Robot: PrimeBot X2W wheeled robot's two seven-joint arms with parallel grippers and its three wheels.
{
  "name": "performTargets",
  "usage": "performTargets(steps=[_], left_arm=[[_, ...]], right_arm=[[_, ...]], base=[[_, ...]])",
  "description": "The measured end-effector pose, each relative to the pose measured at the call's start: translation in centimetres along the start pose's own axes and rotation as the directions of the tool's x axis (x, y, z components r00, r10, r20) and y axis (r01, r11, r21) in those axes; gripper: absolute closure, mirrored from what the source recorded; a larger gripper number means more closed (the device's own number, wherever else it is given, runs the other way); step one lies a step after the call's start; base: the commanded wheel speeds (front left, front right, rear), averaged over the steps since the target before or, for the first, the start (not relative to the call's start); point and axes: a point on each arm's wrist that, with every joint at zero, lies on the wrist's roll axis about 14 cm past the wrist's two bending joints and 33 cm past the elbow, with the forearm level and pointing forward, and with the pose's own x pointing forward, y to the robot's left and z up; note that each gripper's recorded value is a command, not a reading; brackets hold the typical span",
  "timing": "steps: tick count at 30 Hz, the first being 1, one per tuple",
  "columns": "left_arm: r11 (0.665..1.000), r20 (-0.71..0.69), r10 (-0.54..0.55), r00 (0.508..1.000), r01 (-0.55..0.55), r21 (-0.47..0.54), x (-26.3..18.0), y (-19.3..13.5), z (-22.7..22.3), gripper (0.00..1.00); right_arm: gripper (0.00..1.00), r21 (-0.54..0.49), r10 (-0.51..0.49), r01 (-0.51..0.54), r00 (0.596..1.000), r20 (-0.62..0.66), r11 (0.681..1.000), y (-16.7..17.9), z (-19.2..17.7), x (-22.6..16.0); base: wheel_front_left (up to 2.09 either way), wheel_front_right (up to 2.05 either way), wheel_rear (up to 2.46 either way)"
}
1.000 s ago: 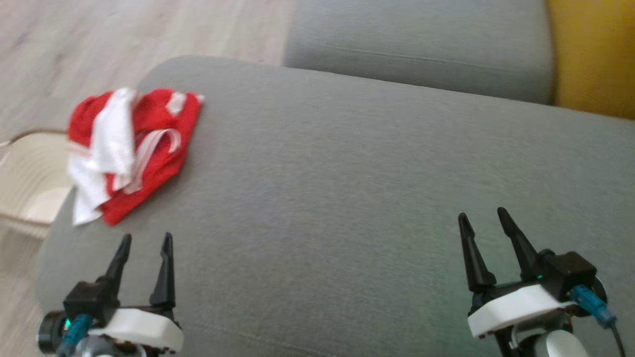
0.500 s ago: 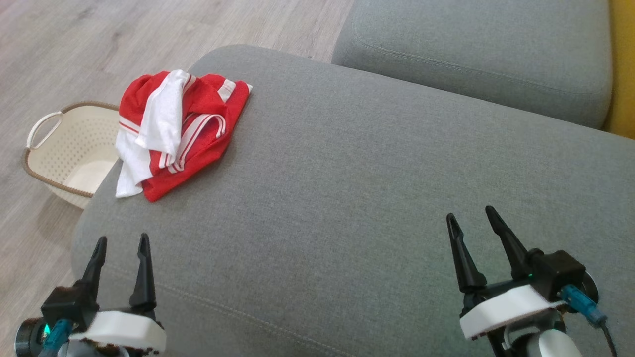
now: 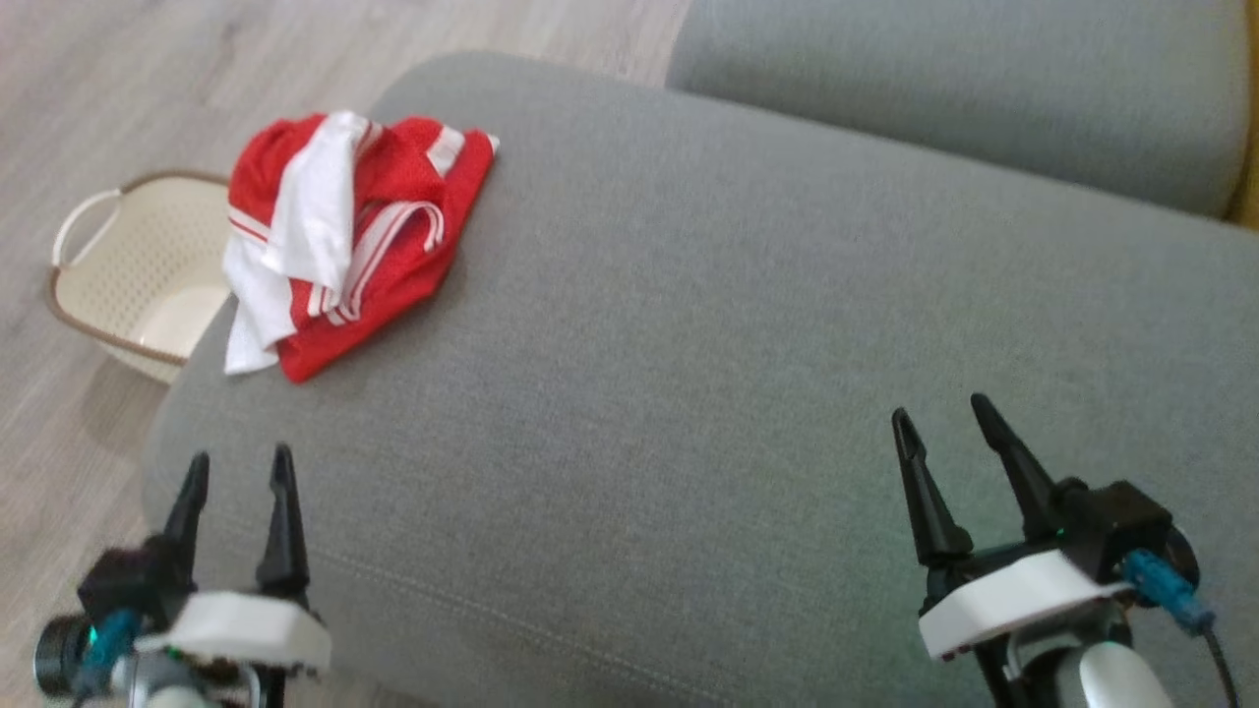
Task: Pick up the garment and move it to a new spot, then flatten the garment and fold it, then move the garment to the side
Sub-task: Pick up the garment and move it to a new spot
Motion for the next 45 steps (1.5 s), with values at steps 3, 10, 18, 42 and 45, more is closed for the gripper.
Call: performTargets(steps=[3,10,18,42,45], left_arm=[[1.0,0.015,-0.008,1.0,0.008,-0.002,2.3,-0.6,0.8,0.0],[1.0,0.011,-0.018,1.0,0.018,0.003,9.3,-1.9,1.3,0.0],[1.0,-0.16,-0.009,0.987,0.013,0.023,16.4,-1.8,-3.7,0.0],[0.988,0.054,-0.041,0.998,0.033,0.148,19.4,-0.4,5.1,1.0],[0.99,0.152,-0.053,0.987,0.032,0.135,17.6,-0.2,8.0,1.0]], right_arm=[[0.0,-0.004,-0.012,0.012,1.0,-0.026,1.0,-0.9,-0.6,0.8],[0.0,-0.028,-0.041,0.04,0.998,-0.039,0.999,-3.7,-1.0,4.6],[0.0,-0.002,-0.069,0.069,0.991,-0.111,0.998,-6.4,-4.6,7.1],[0.0,0.022,-0.128,0.129,0.991,-0.039,0.991,-7.9,-2.2,5.7],[0.0,0.027,-0.138,0.139,0.99,-0.022,0.99,-7.6,-1.4,4.4]], base=[[0.0,0.0,0.0],[0.0,0.0,0.0],[0.0,0.0,0.0],[0.0,0.0,0.0],[0.0,0.0,0.0]])
